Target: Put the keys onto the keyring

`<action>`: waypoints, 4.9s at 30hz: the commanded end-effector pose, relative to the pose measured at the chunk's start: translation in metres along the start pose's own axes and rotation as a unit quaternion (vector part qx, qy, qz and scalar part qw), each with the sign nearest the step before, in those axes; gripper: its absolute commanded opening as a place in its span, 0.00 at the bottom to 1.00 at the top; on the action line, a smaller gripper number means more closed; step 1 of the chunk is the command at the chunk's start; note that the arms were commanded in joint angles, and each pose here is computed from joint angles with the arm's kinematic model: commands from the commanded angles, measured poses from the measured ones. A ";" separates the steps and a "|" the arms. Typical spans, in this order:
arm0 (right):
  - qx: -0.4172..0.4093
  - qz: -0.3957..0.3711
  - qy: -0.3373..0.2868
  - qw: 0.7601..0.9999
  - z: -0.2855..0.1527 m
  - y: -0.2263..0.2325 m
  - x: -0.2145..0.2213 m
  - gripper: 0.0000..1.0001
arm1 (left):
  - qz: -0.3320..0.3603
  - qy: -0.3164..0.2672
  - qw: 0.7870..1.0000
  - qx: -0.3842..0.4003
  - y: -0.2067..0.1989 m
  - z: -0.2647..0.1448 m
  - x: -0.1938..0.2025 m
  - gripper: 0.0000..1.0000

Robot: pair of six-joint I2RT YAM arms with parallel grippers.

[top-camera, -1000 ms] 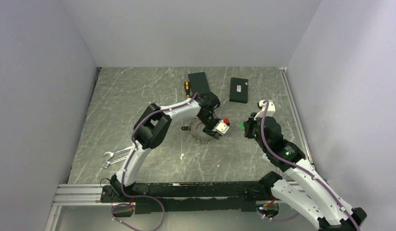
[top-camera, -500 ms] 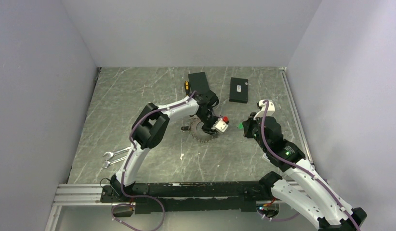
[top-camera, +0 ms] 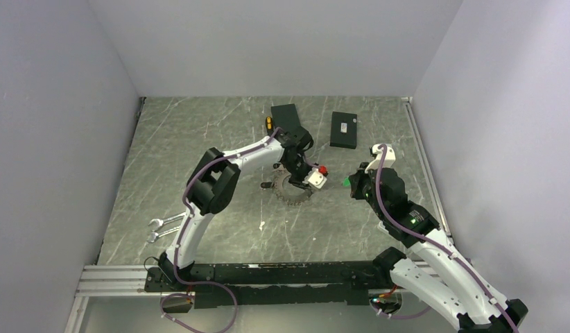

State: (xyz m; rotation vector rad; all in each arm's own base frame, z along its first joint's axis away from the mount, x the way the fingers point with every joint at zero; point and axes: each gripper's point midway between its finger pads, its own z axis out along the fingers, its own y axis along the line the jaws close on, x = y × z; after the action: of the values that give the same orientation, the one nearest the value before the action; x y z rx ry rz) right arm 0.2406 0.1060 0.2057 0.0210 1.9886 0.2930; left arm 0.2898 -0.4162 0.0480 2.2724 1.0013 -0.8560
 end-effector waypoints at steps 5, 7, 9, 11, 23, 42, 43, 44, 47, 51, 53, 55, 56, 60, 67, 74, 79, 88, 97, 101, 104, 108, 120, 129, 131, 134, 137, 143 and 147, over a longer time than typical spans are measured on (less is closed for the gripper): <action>-0.012 0.003 -0.020 1.000 0.001 0.005 -0.010 0.00 | 0.032 -0.009 0.999 -0.018 0.013 -0.014 -0.017 0.35; -0.013 0.003 -0.020 1.000 0.001 0.005 -0.009 0.00 | 0.032 -0.010 0.999 -0.021 0.015 -0.013 -0.017 0.35; -0.013 0.003 -0.020 1.000 0.002 0.005 -0.009 0.00 | 0.031 -0.011 0.999 -0.020 0.015 -0.012 -0.015 0.34; -0.013 0.003 -0.020 1.000 0.002 0.005 -0.010 0.00 | 0.030 -0.011 0.999 -0.017 0.014 -0.011 -0.014 0.33; -0.015 0.003 -0.019 1.000 0.002 0.006 -0.009 0.00 | 0.023 -0.015 1.000 -0.011 0.012 -0.004 -0.009 0.30; -0.017 0.003 -0.019 1.000 0.002 0.007 -0.009 0.00 | 0.019 -0.015 1.000 -0.006 0.011 0.006 0.002 0.32; -0.018 0.003 -0.020 1.000 0.002 0.007 -0.009 0.00 | 0.019 -0.014 1.000 -0.007 0.012 0.006 0.002 0.32; -0.018 0.003 -0.020 1.000 0.002 0.007 -0.009 0.00 | 0.020 -0.014 1.000 -0.008 0.012 0.007 0.002 0.32; -0.019 0.003 -0.020 1.000 0.002 0.008 -0.010 0.00 | 0.023 -0.015 1.000 -0.010 0.013 0.009 0.004 0.36; -0.022 0.002 -0.019 1.000 0.002 0.009 -0.009 0.00 | 0.033 -0.018 0.999 -0.017 0.016 0.010 0.003 0.42; -0.022 0.003 -0.020 1.000 0.002 0.009 -0.009 0.00 | 0.043 -0.019 0.998 -0.030 0.021 0.008 0.000 0.45; -0.023 0.003 -0.020 1.000 0.002 0.009 -0.010 0.00 | 0.056 -0.021 0.997 -0.048 0.026 0.005 -0.003 0.45; -0.023 0.003 -0.021 1.000 0.002 0.009 -0.010 0.00 | 0.061 -0.020 0.996 -0.053 0.028 0.004 -0.004 0.45; -0.025 0.003 -0.020 0.999 0.002 0.010 -0.009 0.00 | 0.064 -0.016 0.997 -0.050 0.029 0.004 -0.002 0.41; -0.025 0.003 -0.019 1.000 0.003 0.010 -0.009 0.00 | 0.064 -0.012 0.996 -0.052 0.029 0.003 -0.001 0.35; -0.026 0.003 -0.018 0.999 0.003 0.010 -0.008 0.00 | 0.062 -0.006 0.996 -0.064 0.034 -0.003 -0.003 0.33; -0.028 0.003 -0.018 0.999 0.003 0.011 -0.008 0.00 | 0.059 -0.002 0.996 -0.070 0.037 -0.004 0.000 0.33; -0.029 0.003 -0.018 0.999 0.003 0.011 -0.008 0.00 | 0.051 0.004 0.996 -0.076 0.040 -0.009 0.002 0.29; -0.030 0.002 -0.017 0.999 0.004 0.012 -0.008 0.00 | 0.043 0.010 0.996 -0.084 0.043 -0.013 0.006 0.27; -0.030 0.002 -0.016 0.999 0.004 0.012 -0.007 0.00 | 0.039 0.010 0.995 -0.090 0.045 -0.015 0.008 0.26; -0.029 0.002 -0.016 0.999 0.004 0.012 -0.007 0.00 | 0.038 0.008 0.995 -0.095 0.047 -0.016 0.009 0.27; -0.029 0.002 -0.016 0.999 0.004 0.012 -0.007 0.00 | 0.028 0.001 0.994 -0.104 0.049 -0.020 0.011 0.27; -0.031 0.001 -0.017 0.999 0.005 0.012 -0.008 0.00 | 0.009 -0.003 0.994 -0.113 0.048 -0.027 0.016 0.25; -0.032 0.001 -0.017 0.999 0.005 0.013 -0.008 0.00 | 0.009 -0.012 0.994 -0.113 0.048 -0.027 0.013 0.24; -0.032 0.001 -0.017 0.999 0.004 0.013 -0.008 0.00 | 0.011 -0.014 0.994 -0.112 0.049 -0.026 0.012 0.24; -0.033 0.001 -0.017 0.999 0.004 0.013 -0.008 0.00 | 0.010 -0.019 0.993 -0.116 0.050 -0.026 0.010 0.24; -0.033 0.002 -0.018 0.999 0.004 0.013 -0.008 0.00 | 0.011 -0.022 0.993 -0.114 0.051 -0.026 0.009 0.23; -0.033 0.002 -0.019 0.999 0.004 0.013 -0.009 0.00 | 0.007 -0.018 0.994 -0.108 0.049 -0.025 0.011 0.15; -0.034 0.002 -0.019 0.999 0.004 0.014 -0.008 0.00 | 0.005 -0.021 0.994 -0.109 0.049 -0.024 0.011 0.08</action>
State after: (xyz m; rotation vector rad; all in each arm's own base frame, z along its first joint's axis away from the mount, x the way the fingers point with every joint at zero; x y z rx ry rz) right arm 0.2405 0.1159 0.2020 -0.0124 1.9941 0.3407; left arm 0.3416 -0.4176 0.0345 2.1093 1.0622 -0.7391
